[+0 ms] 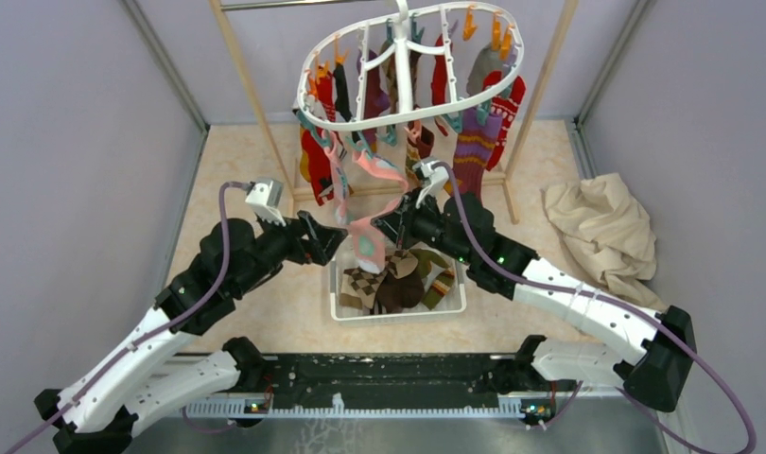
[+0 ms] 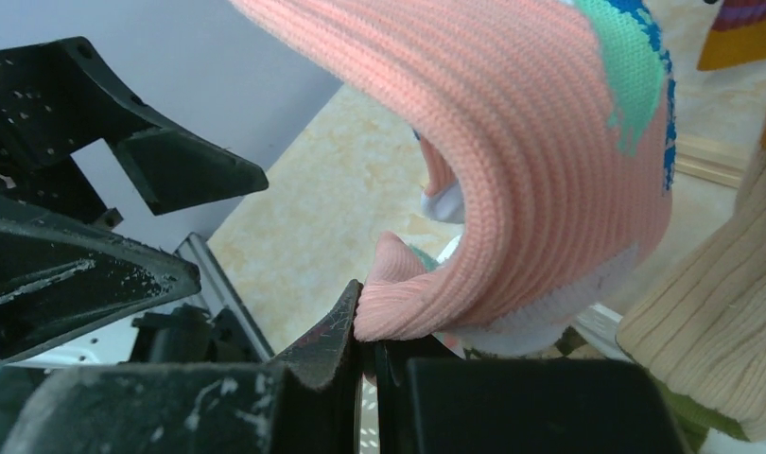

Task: Remove the socks clipped to the hanger
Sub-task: Remove the sock from the hanger.

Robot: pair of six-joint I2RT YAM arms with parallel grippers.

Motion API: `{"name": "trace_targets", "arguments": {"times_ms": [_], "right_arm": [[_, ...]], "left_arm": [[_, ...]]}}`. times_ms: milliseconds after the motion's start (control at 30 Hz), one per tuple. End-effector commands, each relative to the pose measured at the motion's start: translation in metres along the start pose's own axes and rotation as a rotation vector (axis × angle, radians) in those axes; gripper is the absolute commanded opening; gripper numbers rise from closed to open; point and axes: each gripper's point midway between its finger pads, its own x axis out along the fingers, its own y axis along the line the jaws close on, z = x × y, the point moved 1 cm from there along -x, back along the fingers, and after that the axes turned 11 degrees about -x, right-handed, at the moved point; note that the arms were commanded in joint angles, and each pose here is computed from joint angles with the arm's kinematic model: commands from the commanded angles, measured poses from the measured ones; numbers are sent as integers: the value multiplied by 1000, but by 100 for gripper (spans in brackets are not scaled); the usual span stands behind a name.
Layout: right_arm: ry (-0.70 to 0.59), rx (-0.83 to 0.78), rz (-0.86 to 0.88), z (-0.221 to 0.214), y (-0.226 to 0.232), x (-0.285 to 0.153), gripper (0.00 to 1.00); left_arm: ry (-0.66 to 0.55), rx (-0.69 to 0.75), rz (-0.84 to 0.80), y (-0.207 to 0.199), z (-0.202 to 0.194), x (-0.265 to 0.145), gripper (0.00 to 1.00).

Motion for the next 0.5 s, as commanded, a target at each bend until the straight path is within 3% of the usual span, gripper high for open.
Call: {"name": "trace_targets", "arguments": {"times_ms": [0, 467], "right_arm": [[-86, 48, 126, 29, 28, -10, 3], [-77, 120, 306, 39, 62, -19, 3]], "left_arm": [[22, 10, -168, -20, -10, -8, 99], [47, 4, -210, -6, -41, -6, 99]]}}
